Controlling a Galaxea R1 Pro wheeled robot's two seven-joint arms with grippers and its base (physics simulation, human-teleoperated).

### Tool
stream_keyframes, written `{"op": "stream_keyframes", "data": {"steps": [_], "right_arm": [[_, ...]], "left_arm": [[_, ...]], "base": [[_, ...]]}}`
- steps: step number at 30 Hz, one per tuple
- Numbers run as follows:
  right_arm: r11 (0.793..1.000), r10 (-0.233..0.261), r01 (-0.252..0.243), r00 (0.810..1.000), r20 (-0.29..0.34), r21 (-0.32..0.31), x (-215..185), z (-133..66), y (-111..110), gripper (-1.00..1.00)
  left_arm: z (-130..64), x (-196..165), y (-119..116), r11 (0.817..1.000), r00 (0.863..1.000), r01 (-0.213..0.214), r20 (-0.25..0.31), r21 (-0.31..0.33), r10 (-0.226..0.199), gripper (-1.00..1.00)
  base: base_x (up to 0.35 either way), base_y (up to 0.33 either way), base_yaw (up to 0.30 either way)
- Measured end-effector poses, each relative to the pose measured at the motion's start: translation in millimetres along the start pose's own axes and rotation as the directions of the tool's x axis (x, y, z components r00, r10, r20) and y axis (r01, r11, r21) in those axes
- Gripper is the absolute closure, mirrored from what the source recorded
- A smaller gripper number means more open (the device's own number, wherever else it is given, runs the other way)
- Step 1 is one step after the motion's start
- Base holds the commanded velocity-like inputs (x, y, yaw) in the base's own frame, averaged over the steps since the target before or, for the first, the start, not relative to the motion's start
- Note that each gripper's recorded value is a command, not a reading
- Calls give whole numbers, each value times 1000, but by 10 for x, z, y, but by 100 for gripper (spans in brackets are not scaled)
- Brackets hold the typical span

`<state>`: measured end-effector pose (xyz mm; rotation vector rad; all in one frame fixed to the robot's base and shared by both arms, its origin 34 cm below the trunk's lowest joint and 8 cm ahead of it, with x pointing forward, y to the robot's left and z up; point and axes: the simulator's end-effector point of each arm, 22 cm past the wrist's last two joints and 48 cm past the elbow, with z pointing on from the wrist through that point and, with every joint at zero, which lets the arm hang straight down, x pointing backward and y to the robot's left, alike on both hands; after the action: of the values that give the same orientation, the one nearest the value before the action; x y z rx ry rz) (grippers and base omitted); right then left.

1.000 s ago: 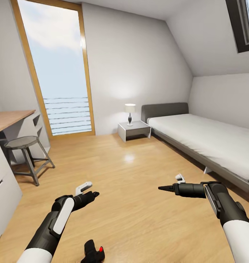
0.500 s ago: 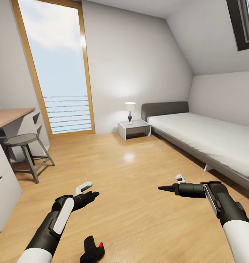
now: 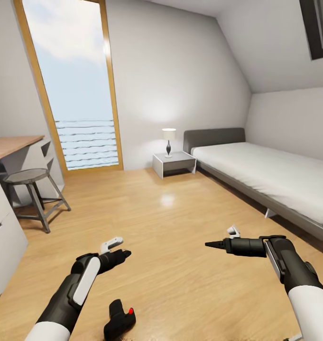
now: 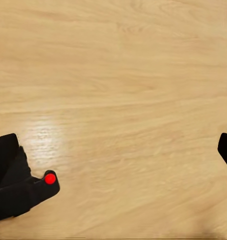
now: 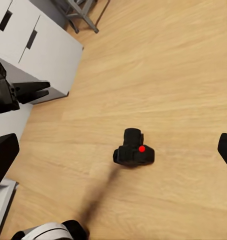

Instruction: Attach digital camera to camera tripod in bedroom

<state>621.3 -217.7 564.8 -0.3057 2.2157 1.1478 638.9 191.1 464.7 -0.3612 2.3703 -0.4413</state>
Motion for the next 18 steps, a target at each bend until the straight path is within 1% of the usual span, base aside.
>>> {"op": "stream_keyframes", "data": {"steps": [1, 2, 3, 4, 5, 7, 12, 18], "right_arm": [[1000, 4, -4, 1000, -3, 1, 14, 14, -16, -100], [1000, 7, -7, 1000, -5, 1, 27, 27, -33, -100], [1000, 11, -11, 1000, -8, 2, 42, 39, -50, -100], [1000, 15, -15, 1000, -10, 3, 55, 51, -68, -100], [1000, 18, -18, 1000, -13, 5, 69, 63, -88, -100], [1000, 25, -25, 1000, -18, 9, 96, 85, -128, -100], [999, 42, -41, 999, -29, 16, 162, 139, -219, -100], [998, 62, -61, 997, -44, 20, 244, 202, -316, -100]], "left_arm": [[28, 46, -25, 1000, 1000, -30, -7, -7, 30, -100], [49, 79, -33, 999, 999, -48, -13, -13, 48, -100], [76, 127, -57, 996, 996, -82, -21, -21, 82, -100], [97, 157, -61, 995, 995, -99, -27, -25, 98, -100], [120, 196, -70, 991, 991, -127, -33, -33, 126, -100], [157, 247, -67, 987, 987, -155, -43, -42, 153, -100], [235, 339, -24, 983, 983, -175, -64, -53, 172, -100], [321, 439, 33, 982, 981, -177, -88, -59, 172, -100]], "base": [[0, 0, 0], [0, 0, 0], [0, 0, 0], [0, 0, 0], [0, 0, 0], [0, 0, 0], [0, 0, 0], [0, 0, 0]]}}
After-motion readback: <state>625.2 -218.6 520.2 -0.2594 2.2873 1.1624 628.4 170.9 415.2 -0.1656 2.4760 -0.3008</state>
